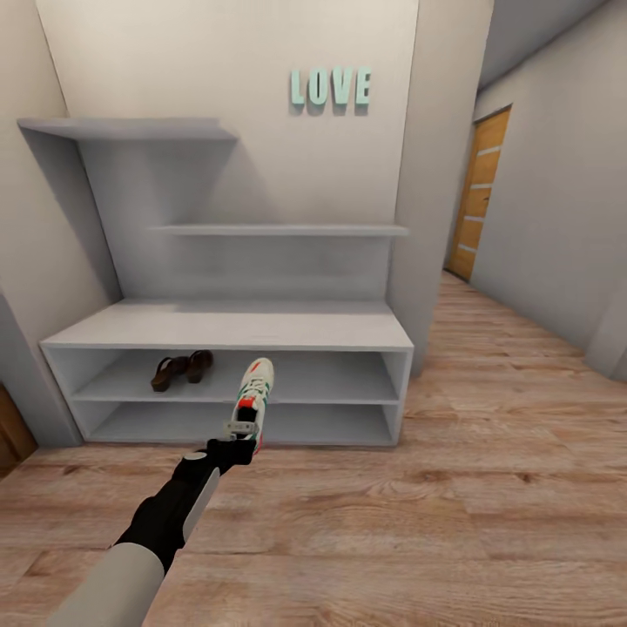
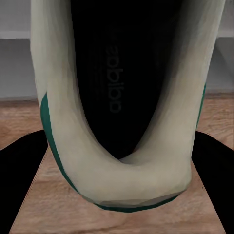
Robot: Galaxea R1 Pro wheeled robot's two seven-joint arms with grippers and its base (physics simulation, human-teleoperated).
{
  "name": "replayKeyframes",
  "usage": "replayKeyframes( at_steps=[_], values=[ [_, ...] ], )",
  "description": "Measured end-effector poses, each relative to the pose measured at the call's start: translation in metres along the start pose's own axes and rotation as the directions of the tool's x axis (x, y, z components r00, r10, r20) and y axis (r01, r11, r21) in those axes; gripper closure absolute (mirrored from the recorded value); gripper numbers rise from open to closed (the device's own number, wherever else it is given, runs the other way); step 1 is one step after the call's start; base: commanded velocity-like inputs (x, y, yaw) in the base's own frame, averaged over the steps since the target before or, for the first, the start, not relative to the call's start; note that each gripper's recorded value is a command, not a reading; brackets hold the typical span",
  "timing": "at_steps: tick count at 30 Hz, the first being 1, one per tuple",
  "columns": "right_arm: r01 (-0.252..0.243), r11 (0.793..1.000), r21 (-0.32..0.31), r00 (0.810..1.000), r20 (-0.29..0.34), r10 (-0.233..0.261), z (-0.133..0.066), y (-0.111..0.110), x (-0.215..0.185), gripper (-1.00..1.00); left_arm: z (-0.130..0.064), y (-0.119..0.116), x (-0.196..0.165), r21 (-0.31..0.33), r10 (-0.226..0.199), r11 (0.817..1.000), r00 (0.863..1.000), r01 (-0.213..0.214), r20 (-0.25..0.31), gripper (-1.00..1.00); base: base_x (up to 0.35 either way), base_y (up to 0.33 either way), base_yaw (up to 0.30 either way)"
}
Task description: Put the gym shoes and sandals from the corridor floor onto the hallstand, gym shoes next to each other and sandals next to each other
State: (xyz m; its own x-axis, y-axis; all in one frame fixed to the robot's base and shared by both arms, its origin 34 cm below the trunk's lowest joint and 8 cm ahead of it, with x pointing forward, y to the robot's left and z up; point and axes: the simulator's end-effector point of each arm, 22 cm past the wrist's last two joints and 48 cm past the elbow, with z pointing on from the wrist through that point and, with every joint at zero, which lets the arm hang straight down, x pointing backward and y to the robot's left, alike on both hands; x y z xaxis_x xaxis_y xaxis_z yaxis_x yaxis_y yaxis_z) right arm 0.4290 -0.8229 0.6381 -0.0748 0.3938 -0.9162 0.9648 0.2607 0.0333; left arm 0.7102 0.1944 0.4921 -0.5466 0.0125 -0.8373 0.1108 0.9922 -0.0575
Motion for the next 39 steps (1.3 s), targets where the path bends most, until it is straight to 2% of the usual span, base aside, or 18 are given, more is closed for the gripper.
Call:
replayKeyframes(
  at_steps=[8, 22, 23, 24, 27, 29, 31, 34, 39],
  values=[
    [0.001, 1.0, 0.0, 1.0, 0.001, -0.001, 0.0, 0.0, 0.0, 1.0, 0.0, 0.0, -0.001, 0.0, 0.0, 1.0, 1.0, 0.0, 0.003, 1.0, -0.179, 0.177, 0.0],
    [0.006, 1.0, 0.002, 1.0, 0.001, -0.006, -0.001, 0.001, 0.0, 1.0, 0.0, 0.0, 0.002, -0.001, -0.001, 1.0, 1.0, 0.001, -0.004, 1.0, 0.027, 0.065, 0.0],
    [0.006, 1.0, 0.002, 1.0, 0.001, -0.006, -0.001, 0.001, 0.0, 1.0, 0.002, 0.001, 0.009, -0.003, -0.003, 1.0, 1.0, 0.003, -0.02, 1.0, 0.002, 0.004, 0.0],
    [0.007, 1.0, 0.002, 1.0, 0.001, -0.007, -0.001, 0.001, 0.0, 1.0, 0.005, 0.0, 0.029, -0.007, -0.01, 1.0, 0.998, 0.009, -0.069, 1.0, 0.001, 0.003, 0.0],
    [0.006, 1.0, 0.002, 1.0, 0.001, -0.006, -0.001, 0.001, 0.0, 1.0, 0.009, -0.007, 0.063, -0.037, -0.022, 0.999, 0.98, 0.015, -0.199, 1.0, 0.001, 0.001, 0.0],
    [0.006, 1.0, 0.002, 1.0, 0.001, -0.006, -0.001, 0.001, 0.0, 1.0, 0.009, -0.001, 0.057, -0.082, -0.018, 0.997, 0.967, -0.003, -0.253, 1.0, 0.0, 0.0, 0.0],
    [0.005, 1.0, 0.001, 1.0, 0.001, -0.005, -0.001, 0.001, 0.0, 1.0, 0.009, 0.003, 0.046, -0.11, -0.017, 0.994, 0.963, -0.013, -0.268, 1.0, 0.0, 0.0, 0.0],
    [0.006, 1.0, 0.001, 1.0, 0.001, -0.006, -0.001, 0.001, 0.0, 1.0, 0.01, 0.003, 0.011, -0.128, -0.012, 0.991, 0.968, -0.021, -0.25, 1.0, 0.0, 0.0, 0.0],
    [0.006, 1.0, 0.001, 1.0, 0.001, -0.006, -0.001, 0.001, 0.0, 1.0, 0.014, -0.018, -0.024, -0.106, -0.002, 0.994, 0.975, -0.022, -0.224, 1.0, 0.0, 0.0, 0.0]
  ],
)
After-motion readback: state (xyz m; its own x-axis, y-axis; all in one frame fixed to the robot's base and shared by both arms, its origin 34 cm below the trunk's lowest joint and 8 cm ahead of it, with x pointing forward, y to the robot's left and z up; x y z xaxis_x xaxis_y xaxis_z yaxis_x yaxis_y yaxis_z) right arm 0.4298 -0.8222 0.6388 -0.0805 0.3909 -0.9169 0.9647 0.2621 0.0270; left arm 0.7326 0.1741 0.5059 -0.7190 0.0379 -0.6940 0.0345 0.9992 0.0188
